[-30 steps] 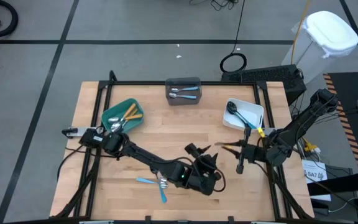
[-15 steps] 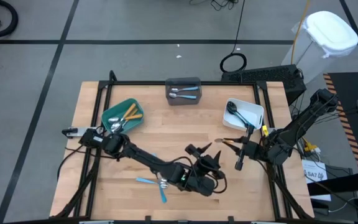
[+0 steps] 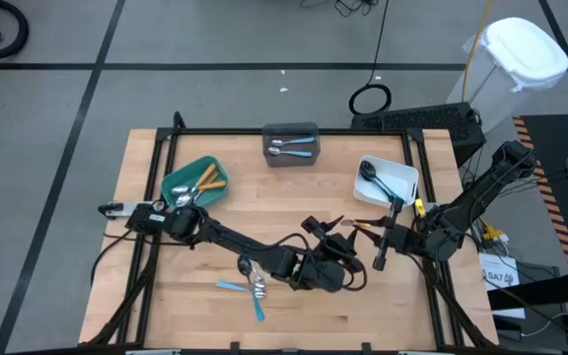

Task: Sort silverware by color (type)
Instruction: Put the yellow spoon into the green bin

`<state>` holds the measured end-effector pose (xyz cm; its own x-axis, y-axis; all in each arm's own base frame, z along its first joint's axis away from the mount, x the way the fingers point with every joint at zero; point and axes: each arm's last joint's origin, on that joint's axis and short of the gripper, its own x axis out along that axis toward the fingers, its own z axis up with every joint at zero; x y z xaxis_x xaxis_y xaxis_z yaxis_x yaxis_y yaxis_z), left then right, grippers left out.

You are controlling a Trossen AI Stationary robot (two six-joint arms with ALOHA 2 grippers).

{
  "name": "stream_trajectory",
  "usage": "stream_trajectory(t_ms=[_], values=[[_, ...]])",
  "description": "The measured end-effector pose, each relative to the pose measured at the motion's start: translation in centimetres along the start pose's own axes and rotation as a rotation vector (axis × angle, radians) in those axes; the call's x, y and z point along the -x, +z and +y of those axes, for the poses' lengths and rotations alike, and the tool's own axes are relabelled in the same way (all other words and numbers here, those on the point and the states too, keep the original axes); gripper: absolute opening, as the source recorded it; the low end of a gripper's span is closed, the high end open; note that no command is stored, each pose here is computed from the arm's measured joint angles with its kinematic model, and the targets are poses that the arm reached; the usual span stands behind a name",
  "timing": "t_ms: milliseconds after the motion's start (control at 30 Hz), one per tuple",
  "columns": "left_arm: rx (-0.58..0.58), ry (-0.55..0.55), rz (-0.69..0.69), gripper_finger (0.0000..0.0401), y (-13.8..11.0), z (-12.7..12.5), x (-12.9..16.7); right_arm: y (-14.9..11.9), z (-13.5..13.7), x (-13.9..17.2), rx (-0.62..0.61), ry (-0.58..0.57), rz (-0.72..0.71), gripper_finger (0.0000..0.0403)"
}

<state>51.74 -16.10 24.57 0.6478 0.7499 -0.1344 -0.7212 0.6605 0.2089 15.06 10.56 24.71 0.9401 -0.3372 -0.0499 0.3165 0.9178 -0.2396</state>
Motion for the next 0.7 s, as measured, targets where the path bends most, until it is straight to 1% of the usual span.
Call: stream_trajectory(t_ms=[133, 333, 400, 467, 533, 700], values=[[-0.008, -0.028, 0.010, 0.0234, 0.0, 0.3, -0.9, 0.0, 0.1, 0.0, -0.004, 0.025, -0.005, 0.0037], [0.012, -0.025, 0.014, 0.0234, 0.1, 0.6, -1.7, 0.0, 0.1, 0.0, 0.003, 0.024, -0.004, 0.0030], [0.006, -0.023, 0.015, 0.0226, 0.1, 0.7, -1.9, 0.0, 0.1, 0.0, 0.003, 0.024, -0.004, 0.0031], [-0.003, -0.023, 0.017, 0.0208, 0.0, 0.8, -2.1, 0.0, 0.1, 0.0, 0.001, 0.022, -0.004, 0.0034], [-0.008, -0.024, 0.020, 0.0181, 0.0, 0.9, -2.3, 0.0, 0.1, 0.0, 0.001, 0.018, -0.003, 0.0035], [0.004, -0.072, 0.028, 0.0115, 0.0, 0.9, -2.7, 0.0, 0.0, 0.0, -0.001, -0.011, 0.001, 0.0032]])
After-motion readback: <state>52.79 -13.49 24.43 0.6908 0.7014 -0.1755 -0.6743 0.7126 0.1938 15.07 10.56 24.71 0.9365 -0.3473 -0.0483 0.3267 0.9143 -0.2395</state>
